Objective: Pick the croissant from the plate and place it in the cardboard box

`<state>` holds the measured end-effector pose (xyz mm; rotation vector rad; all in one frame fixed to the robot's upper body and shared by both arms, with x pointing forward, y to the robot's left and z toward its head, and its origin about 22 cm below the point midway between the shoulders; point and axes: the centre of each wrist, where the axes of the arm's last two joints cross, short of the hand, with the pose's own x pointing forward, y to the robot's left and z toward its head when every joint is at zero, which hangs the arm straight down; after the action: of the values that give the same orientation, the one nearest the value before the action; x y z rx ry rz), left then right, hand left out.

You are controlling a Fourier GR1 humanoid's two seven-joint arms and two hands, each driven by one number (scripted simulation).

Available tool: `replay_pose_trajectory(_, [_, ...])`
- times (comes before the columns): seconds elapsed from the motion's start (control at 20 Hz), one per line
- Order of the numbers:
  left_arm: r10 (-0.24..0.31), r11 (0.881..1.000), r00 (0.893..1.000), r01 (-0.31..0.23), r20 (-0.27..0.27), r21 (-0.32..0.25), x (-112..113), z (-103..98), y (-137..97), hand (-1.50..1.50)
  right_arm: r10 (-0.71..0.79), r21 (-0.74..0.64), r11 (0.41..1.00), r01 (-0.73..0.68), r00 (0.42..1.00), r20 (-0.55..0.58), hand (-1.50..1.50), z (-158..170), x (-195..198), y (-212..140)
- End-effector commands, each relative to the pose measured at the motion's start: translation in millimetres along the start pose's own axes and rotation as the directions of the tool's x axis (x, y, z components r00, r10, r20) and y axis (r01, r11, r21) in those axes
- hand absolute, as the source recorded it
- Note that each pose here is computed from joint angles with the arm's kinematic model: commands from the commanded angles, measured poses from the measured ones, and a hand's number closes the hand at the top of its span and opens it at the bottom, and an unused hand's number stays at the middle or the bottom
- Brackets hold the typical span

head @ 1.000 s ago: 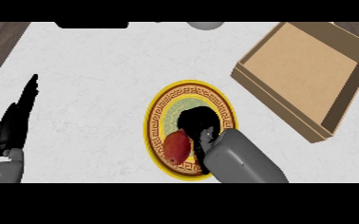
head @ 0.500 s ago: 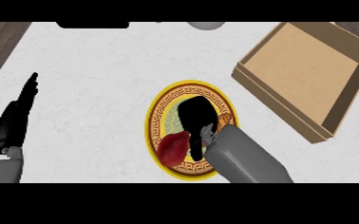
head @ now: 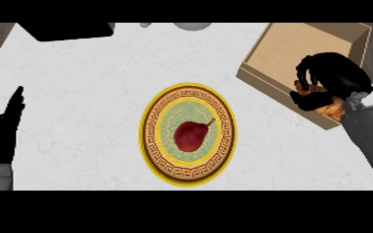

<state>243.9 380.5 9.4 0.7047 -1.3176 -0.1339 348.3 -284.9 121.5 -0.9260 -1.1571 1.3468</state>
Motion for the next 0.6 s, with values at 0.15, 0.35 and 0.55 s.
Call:
replay_pose_trajectory(0.15, [0.014, 1.0, 1.0, -0.014, 0.015, -0.002, -2.4, 6.0, -1.8, 0.0, -0.065, -0.381, 0.922, 0.067, 0.998, 0.02, 1.5, 66.4, -141.8, -74.1])
replay_pose_trajectory(0.35, [0.004, 0.999, 0.999, -0.003, 0.032, -0.036, 1.6, 5.0, -2.3, 0.0, -0.059, -0.495, 0.859, 0.129, 0.986, 0.154, 1.5, 98.4, -191.8, -81.4])
replay_pose_trajectory(0.55, [0.001, 0.998, 0.996, 0.005, 0.089, -0.069, 23.7, -8.1, -11.9, 0.0, -0.107, -0.484, 0.85, 0.21, 0.967, 0.232, 1.5, 112.0, -233.1, -70.5])
